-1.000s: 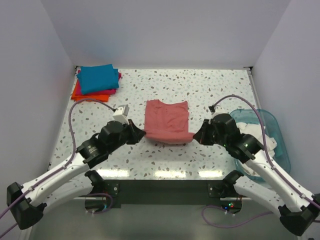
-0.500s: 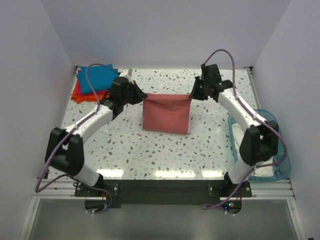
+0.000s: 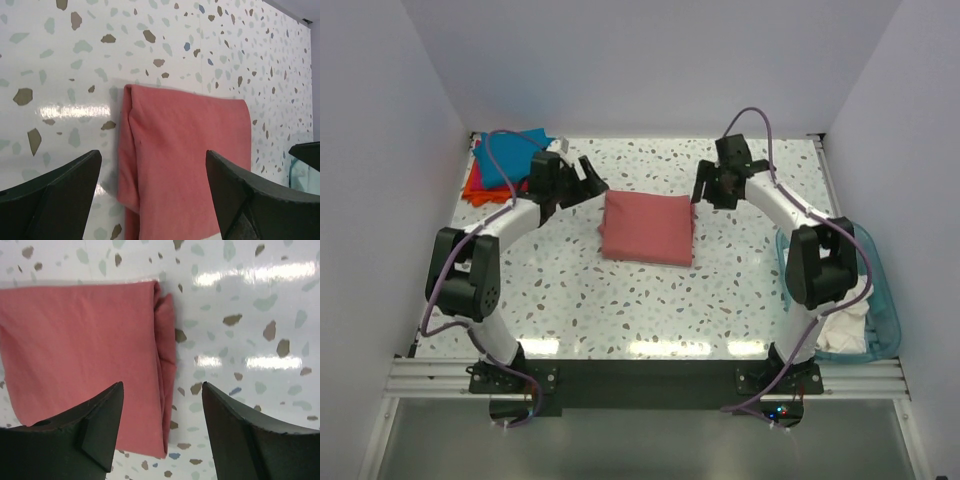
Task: Fold and stack the t-shirts
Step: Neatly place the folded tshirt to the corner
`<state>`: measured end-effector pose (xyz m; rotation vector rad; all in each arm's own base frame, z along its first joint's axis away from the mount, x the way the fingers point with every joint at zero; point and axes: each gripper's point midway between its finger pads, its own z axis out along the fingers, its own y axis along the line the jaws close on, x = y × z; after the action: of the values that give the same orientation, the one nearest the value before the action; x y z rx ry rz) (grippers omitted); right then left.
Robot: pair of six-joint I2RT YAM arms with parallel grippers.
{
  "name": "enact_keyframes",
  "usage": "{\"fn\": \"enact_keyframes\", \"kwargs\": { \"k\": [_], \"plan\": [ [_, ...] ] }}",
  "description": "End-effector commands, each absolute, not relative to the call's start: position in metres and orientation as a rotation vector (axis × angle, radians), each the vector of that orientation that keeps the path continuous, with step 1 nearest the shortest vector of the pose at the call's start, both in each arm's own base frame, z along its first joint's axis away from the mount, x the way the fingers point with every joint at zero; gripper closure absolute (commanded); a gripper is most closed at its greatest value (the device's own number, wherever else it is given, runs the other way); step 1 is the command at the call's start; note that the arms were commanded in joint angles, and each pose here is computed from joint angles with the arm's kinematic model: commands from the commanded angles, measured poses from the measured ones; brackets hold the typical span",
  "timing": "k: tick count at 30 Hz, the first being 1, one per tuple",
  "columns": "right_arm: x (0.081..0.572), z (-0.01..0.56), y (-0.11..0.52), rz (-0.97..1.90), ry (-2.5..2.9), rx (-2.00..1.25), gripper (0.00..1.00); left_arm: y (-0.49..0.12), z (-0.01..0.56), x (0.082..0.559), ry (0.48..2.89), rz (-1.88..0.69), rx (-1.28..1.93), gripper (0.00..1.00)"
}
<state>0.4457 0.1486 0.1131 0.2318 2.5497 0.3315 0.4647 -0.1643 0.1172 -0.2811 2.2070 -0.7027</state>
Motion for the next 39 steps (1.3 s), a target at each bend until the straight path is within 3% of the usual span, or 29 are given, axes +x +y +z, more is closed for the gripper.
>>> {"fn": "enact_keyframes", "kwargs": {
  "k": [1, 5, 15, 19, 20, 23, 27, 33, 34, 36, 37, 38, 39],
  "plan": [
    [0.419, 0.127, 0.159, 0.306, 2.484, 0.158, 0.33, -0.167, 0.135, 0.445, 2.163, -0.714, -0.252, 0.11],
    [0.397, 0.096, 0.170, 0.329, 2.533, 0.131, 0.33, -0.171, 0.110, 0.424, 2.244, -0.708, -0.201, 0.09],
    [0.409, 0.039, 0.177, 0.290, 2.640, 0.120, 0.35, -0.198, 0.050, 0.409, 2.410, -0.706, -0.099, 0.04],
    [0.418, 0.027, 0.171, 0.297, 2.644, 0.170, 0.43, -0.200, 0.035, 0.406, 2.444, -0.694, -0.097, 0.05],
    [0.420, 0.025, 0.169, 0.301, 2.645, 0.183, 0.52, -0.201, 0.030, 0.404, 2.454, -0.701, -0.100, 0.06],
    [0.425, 0.025, 0.168, 0.319, 2.639, 0.209, 0.63, -0.210, 0.024, 0.402, 2.469, -0.725, -0.076, 0.08],
    [0.431, 0.027, 0.171, 0.344, 2.634, 0.207, 0.67, -0.222, 0.016, 0.401, 2.499, -0.711, -0.047, 0.14],
    [0.436, 0.035, 0.182, 0.421, 2.620, 0.196, 0.68, -0.237, -0.006, 0.393, 2.589, -0.627, -0.036, 0.43],
    [0.435, 0.037, 0.182, 0.419, 2.624, 0.193, 0.68, -0.238, -0.006, 0.393, 2.596, -0.605, -0.032, 0.57],
    [0.436, 0.051, 0.181, 0.422, 2.602, 0.185, 0.64, -0.230, -0.001, 0.404, 2.592, -0.506, -0.041, 0.76],
    [0.434, 0.055, 0.179, 0.405, 2.606, 0.183, 0.51, -0.221, 0.007, 0.413, 2.582, -0.419, -0.038, 0.92],
    [0.435, 0.072, 0.177, 0.402, 2.568, 0.180, 0.45, -0.217, 0.013, 0.420, 2.573, -0.369, -0.035, 1.00],
    [0.434, 0.079, 0.175, 0.396, 2.562, 0.182, 0.38, -0.212, 0.021, 0.427, 2.566, -0.314, -0.028, 1.00]
  ]
}}
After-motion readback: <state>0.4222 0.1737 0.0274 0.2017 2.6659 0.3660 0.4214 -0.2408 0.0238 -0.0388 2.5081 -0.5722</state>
